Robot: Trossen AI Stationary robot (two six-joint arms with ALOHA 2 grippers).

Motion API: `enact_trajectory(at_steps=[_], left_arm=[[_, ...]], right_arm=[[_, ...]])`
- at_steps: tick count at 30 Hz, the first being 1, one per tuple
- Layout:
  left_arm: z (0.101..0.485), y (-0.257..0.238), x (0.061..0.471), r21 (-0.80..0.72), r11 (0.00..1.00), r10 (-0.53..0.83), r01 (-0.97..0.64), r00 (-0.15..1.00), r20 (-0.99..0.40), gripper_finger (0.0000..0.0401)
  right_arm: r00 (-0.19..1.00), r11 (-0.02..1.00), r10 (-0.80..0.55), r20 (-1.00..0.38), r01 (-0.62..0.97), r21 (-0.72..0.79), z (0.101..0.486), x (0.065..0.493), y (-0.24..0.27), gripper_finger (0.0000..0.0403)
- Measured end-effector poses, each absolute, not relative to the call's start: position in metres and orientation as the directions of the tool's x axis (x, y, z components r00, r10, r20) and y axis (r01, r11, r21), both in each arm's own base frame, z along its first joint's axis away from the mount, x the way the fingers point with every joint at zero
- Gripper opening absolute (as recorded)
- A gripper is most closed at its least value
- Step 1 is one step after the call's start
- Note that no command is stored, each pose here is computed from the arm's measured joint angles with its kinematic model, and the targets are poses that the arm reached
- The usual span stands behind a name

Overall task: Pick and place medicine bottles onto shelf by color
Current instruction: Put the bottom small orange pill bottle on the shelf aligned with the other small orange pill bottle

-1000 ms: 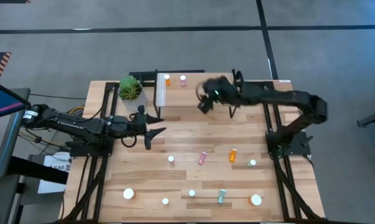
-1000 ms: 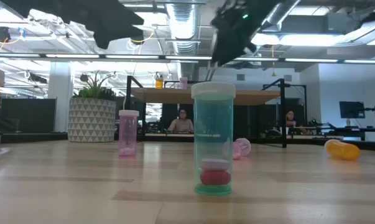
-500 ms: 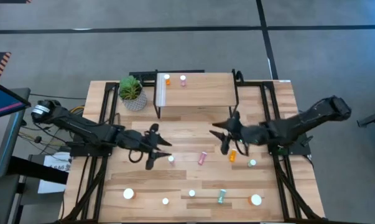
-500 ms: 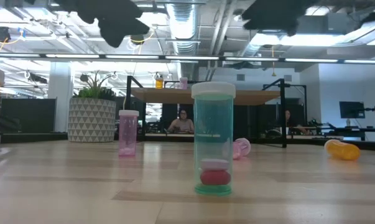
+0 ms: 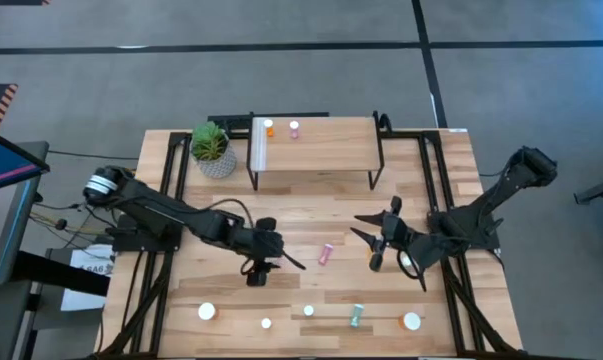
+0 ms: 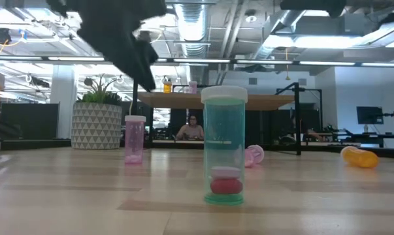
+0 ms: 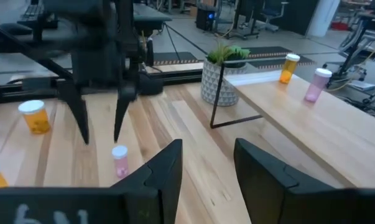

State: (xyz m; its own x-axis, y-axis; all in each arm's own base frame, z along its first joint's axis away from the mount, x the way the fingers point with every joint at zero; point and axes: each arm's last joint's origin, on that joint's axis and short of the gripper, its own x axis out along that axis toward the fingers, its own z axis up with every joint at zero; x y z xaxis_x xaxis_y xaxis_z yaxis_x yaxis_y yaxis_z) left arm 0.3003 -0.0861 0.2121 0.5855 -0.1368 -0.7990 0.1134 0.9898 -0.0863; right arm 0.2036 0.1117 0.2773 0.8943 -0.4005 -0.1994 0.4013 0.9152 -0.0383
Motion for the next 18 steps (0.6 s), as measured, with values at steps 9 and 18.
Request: enact_trajectory(at_steps=[9, 18], left_arm=[[0.202, -0.085, 0.304, -0.048, 0.996, -0.081, 0.077, 0.509, -0.857, 0.0193], [0.238, -0.115, 0.297, -0.043, 0.979, -0.148, 0.201, 0.543, -0.826, 0.0197]], right_arm=[[0.903, 0.921, -0.384, -0.193, 0.388, -0.019, 0.271, 0.187, 0.104, 0.0154], [0.920, 0.918, -0.373, -0.122, 0.385, 0.092, 0.258, 0.162, 0.086, 0.0143]])
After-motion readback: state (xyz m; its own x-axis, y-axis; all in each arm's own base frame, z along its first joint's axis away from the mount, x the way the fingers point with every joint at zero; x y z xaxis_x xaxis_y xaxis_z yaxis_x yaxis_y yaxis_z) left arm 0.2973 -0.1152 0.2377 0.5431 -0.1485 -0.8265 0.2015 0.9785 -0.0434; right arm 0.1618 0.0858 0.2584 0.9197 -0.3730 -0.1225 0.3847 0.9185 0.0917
